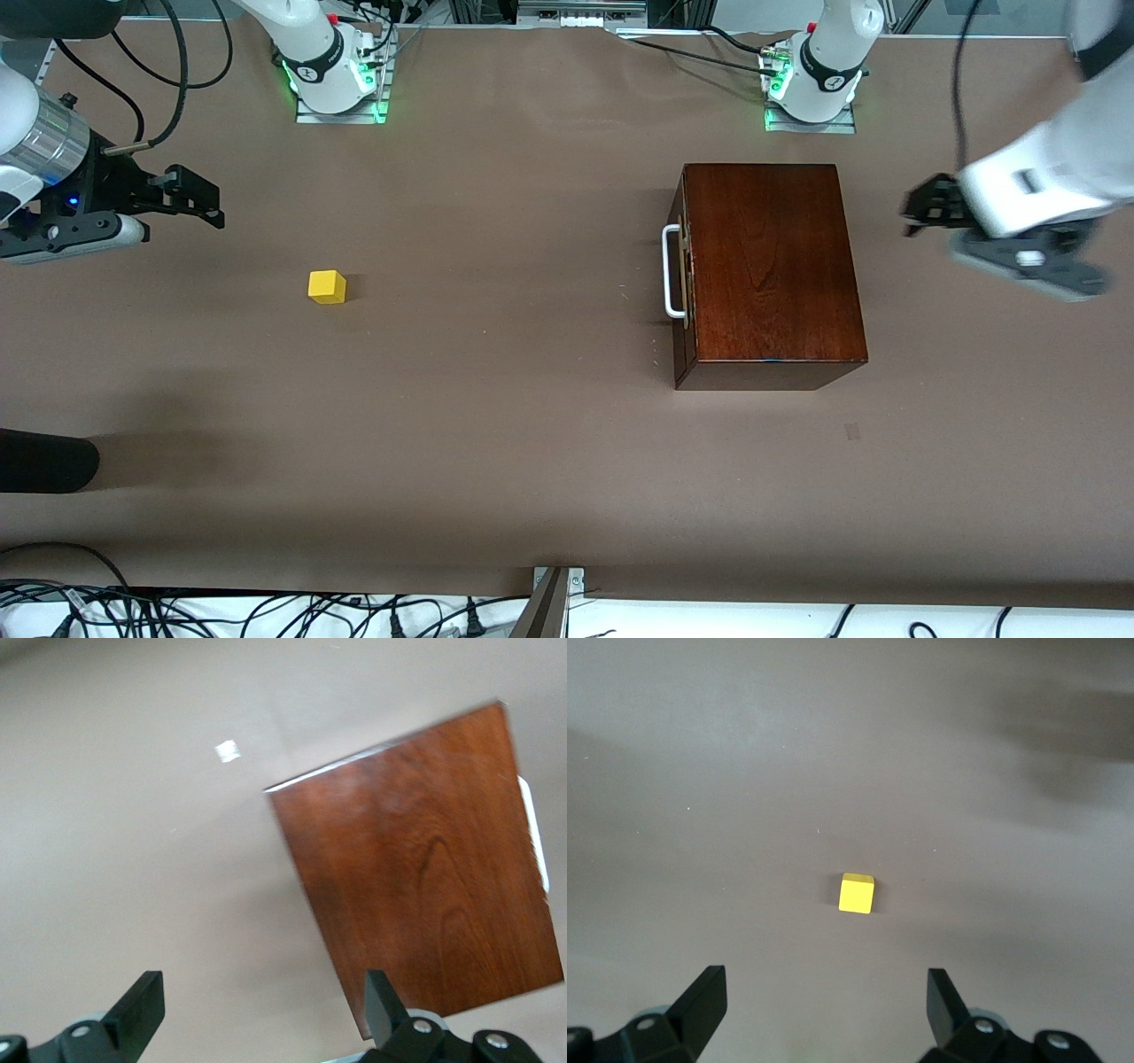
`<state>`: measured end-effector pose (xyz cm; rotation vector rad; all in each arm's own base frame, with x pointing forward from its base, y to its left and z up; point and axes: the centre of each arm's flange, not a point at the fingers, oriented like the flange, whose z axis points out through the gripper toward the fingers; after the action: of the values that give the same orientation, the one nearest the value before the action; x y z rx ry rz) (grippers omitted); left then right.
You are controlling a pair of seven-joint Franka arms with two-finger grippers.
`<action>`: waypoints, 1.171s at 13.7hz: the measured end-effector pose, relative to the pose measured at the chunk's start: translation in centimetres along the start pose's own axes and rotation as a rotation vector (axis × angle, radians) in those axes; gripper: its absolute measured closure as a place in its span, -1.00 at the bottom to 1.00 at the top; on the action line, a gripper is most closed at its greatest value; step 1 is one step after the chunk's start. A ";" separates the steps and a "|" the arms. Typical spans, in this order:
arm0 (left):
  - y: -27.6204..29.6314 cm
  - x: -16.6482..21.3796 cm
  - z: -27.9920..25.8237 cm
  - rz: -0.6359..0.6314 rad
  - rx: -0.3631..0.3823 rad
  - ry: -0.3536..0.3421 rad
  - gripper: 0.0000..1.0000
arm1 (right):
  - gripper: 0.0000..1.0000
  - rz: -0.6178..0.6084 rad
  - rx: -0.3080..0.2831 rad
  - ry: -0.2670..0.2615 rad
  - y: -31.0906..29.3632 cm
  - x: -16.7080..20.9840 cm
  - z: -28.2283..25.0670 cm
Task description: Open drawer, take yellow block, close drawer
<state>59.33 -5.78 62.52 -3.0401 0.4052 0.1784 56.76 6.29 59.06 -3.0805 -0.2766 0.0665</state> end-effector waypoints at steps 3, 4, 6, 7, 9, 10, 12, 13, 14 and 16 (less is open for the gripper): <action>-1.9 -3.1 -1.0 -0.215 -0.004 0.056 -1.00 | -1.00 -0.004 -0.032 -0.001 0.2 0.0 -0.1; -1.9 -4.2 -0.9 -0.260 -0.012 0.066 -1.00 | -1.00 -0.004 -0.036 -0.001 0.2 0.0 -0.1; -2.4 -5.5 -0.1 -0.311 -0.027 0.108 -1.00 | -1.00 -0.005 -0.037 0.000 0.2 0.0 -0.1; -2.6 -5.9 0.4 -0.323 -0.031 0.114 -1.00 | -1.00 -0.006 -0.037 0.001 0.1 0.0 -0.1; -3.0 -6.4 1.5 -0.337 -0.037 0.101 -1.00 | -1.00 -0.007 -0.038 0.004 0.1 0.0 -0.2; -3.1 -6.4 1.9 -0.340 -0.043 0.099 -1.00 | -1.00 -0.007 -0.040 0.011 0.1 0.1 -0.6; -3.0 -6.3 2.2 -0.340 -0.045 0.093 -1.00 | -1.00 -0.007 -0.045 0.033 0.1 0.1 -1.6; -2.9 -6.3 2.2 -0.343 -0.046 0.091 -1.00 | -1.00 -0.006 -0.046 0.039 0.2 0.1 -2.0; -2.9 -6.3 2.2 -0.346 -0.049 0.091 -1.00 | -1.00 -0.004 -0.046 0.039 0.3 0.1 -2.1; -2.9 -6.3 2.2 -0.348 -0.054 0.091 -1.00 | -1.00 0.001 -0.046 0.030 0.5 0.1 -1.8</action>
<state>53.83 -1.16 61.28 -3.1154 -0.1300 0.0308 57.01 5.70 60.87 -3.1241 -0.2798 0.0138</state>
